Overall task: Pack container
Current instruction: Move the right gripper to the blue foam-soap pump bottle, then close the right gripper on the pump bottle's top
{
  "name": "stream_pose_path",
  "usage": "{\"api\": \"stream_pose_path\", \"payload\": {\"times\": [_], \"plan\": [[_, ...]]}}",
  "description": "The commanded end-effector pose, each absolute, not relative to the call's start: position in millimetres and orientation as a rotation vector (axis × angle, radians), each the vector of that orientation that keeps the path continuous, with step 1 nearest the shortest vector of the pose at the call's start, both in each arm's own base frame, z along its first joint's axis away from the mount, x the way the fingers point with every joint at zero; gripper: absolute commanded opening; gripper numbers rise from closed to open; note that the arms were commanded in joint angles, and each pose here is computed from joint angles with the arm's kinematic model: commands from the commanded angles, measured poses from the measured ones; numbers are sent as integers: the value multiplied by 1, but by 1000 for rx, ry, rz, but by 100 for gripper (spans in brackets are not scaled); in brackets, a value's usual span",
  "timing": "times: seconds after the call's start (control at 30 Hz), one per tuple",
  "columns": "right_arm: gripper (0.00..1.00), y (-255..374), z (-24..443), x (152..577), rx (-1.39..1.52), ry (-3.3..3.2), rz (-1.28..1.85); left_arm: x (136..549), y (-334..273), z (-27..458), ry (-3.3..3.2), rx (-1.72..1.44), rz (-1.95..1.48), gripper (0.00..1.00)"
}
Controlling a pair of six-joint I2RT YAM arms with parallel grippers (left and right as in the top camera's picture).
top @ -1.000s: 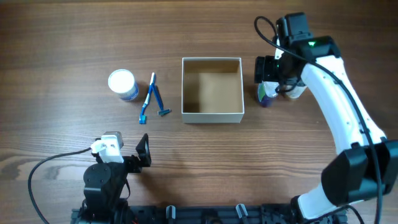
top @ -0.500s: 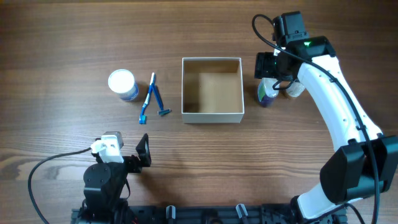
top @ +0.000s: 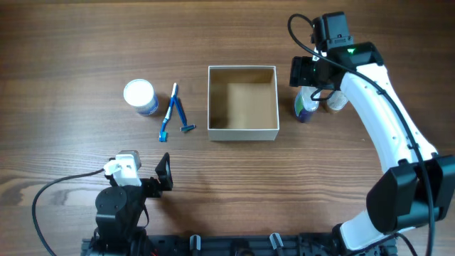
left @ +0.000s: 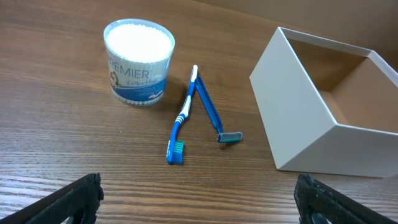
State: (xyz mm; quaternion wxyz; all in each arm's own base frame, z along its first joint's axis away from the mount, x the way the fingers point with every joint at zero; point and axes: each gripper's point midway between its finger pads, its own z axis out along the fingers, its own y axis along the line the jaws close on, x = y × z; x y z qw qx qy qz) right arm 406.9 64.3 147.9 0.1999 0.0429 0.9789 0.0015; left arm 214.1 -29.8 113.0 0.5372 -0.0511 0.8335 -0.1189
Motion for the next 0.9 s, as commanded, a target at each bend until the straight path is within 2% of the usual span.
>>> {"api": "stream_pose_path", "payload": {"times": [0.0, 0.07, 0.17, 0.53, 0.87], "plan": [[89, 74, 190, 396, 57, 2637, 88, 214, -31, 114, 1974, -102, -283, 100], [88, 76, 218, 386, 26, 2577, 106, 214, -31, 114, 1974, -102, -283, 100], [88, 75, 224, 371, 4, 2593, 104, 214, -31, 114, 1974, -102, -283, 100], [84, 75, 146, 341, -6, 2825, 98, 214, -31, 114, 1974, -102, -283, 100], [84, 61, 109, 368, 94, 2774, -37, 214, -31, 114, 1974, -102, -283, 100]]}}
